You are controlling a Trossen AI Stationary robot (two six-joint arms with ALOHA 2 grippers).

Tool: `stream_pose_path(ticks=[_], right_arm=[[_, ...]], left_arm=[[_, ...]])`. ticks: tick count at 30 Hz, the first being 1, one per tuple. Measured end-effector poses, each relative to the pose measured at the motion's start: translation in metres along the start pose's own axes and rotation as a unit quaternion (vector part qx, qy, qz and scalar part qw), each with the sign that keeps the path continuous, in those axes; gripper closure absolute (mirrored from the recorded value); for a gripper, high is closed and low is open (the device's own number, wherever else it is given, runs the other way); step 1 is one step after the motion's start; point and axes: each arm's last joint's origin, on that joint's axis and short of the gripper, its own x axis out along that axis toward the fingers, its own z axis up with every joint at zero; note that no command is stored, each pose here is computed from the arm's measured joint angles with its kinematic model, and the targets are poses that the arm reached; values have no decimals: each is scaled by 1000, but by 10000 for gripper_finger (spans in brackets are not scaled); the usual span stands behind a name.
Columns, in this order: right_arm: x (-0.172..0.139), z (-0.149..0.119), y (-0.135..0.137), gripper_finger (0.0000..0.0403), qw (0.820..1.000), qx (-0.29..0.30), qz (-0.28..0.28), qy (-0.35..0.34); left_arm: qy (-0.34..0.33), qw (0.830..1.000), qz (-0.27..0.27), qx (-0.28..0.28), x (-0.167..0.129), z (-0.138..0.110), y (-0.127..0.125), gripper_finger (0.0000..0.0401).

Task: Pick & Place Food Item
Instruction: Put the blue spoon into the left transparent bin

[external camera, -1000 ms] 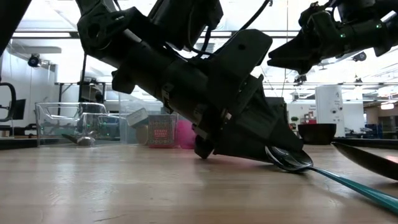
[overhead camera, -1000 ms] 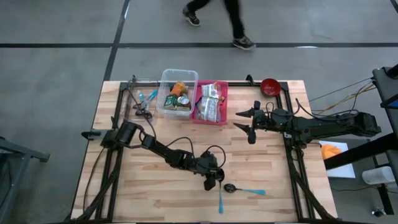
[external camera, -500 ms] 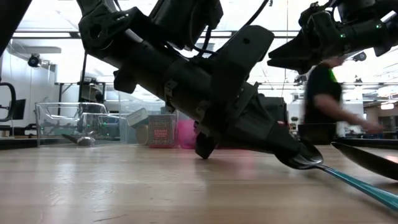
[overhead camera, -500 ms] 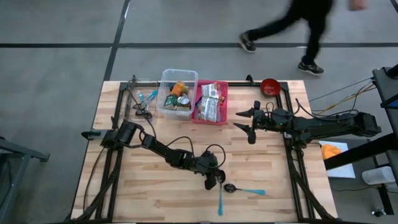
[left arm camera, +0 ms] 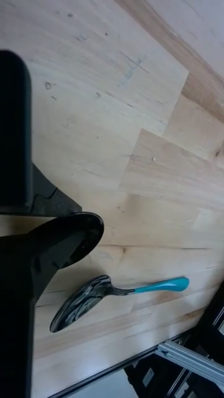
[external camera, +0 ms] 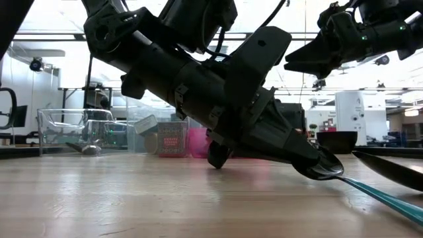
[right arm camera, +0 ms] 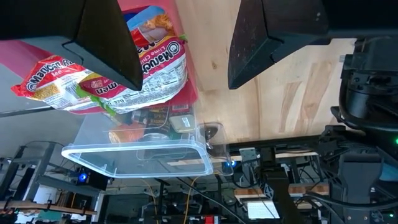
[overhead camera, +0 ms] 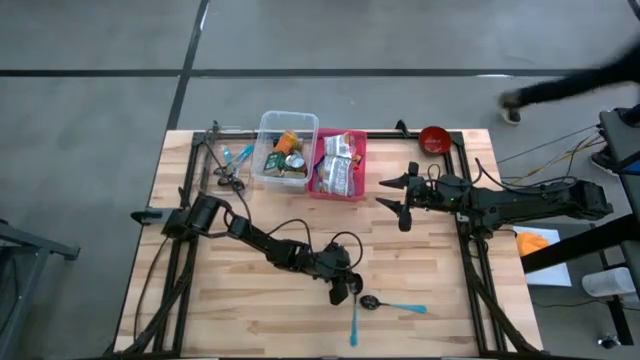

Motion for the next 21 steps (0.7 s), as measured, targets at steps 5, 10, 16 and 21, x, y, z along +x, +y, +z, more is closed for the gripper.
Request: stream_pose_path(ticks=[5,10,16,21], right_arm=[[0,0,0,168,1000,0,0,0],[0,0,0,168,1000,0,0,0],[0,0,0,168,1000,0,0,0],[0,0,0,168,1000,0,0,0]], left_arm=[[0,1000,0,0,-2,1,-1,385],[13,1000,10,-2,-9,7,-2,385],[24,999,44,3,-27,23,-4,387],[16,996,82,-5,-48,36,-9,388]])
